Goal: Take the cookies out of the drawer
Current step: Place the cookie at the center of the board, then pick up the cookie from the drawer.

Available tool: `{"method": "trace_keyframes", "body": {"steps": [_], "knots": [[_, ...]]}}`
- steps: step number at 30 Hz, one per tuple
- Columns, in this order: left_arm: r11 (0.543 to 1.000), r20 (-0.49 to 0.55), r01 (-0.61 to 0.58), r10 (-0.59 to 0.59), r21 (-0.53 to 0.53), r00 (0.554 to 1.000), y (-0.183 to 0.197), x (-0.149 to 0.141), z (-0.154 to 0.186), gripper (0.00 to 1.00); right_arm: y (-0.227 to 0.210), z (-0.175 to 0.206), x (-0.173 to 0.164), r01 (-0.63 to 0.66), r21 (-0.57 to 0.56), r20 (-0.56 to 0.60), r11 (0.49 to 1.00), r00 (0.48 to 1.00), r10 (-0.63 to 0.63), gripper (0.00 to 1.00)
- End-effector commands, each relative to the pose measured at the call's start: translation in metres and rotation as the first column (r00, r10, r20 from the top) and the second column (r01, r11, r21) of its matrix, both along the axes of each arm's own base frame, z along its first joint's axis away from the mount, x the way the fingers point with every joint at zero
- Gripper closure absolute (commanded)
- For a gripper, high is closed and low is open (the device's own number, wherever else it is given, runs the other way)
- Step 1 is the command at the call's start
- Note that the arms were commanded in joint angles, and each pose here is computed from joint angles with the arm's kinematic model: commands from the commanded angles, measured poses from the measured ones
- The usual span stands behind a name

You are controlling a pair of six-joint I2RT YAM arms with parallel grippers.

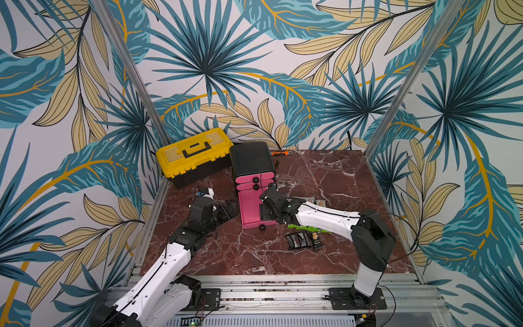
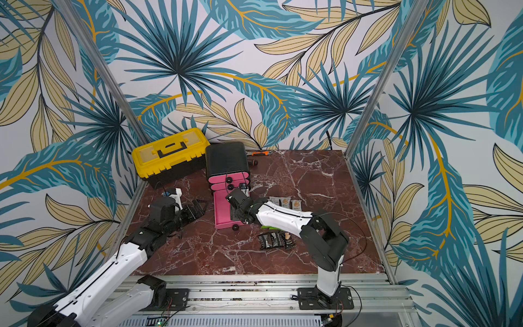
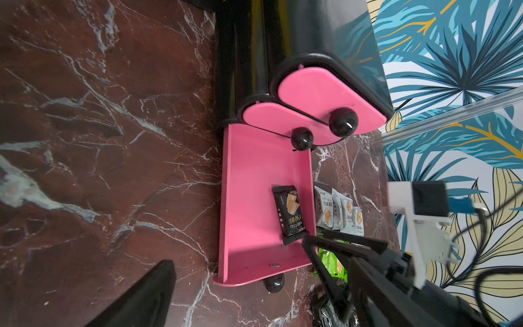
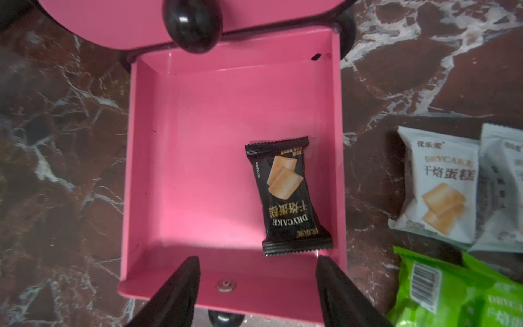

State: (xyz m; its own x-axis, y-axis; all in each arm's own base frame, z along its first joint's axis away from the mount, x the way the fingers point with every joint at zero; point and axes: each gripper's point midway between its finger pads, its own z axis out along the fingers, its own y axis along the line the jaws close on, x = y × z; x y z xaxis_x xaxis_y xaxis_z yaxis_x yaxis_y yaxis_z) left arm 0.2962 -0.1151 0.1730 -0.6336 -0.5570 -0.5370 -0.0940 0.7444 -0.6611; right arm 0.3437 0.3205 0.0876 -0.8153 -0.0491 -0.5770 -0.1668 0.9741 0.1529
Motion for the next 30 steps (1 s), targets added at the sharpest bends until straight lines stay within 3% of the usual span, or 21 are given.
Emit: {"method": "trace_keyframes", "body": {"steps": [1,25,30], "knots": [[0.999,-0.017,0.016,-0.015,0.028,1.0,0.004,-0.006,-0.012,0.0,-0.007,-0.009,0.008,-0.005,-0.088,0.016,0.996,1.0,0.007,0.3],[0.999,0.002,0.028,-0.028,0.021,1.0,0.0,0.0,-0.011,0.0,0.005,-0.07,0.017,0.01,-0.092,-0.041,0.996,0.999,-0.014,0.29],[0.999,0.005,0.032,-0.032,0.02,0.999,0.0,0.0,-0.01,0.0,0.013,-0.057,0.006,-0.01,-0.064,-0.028,0.998,1.0,0.008,0.3]]}}
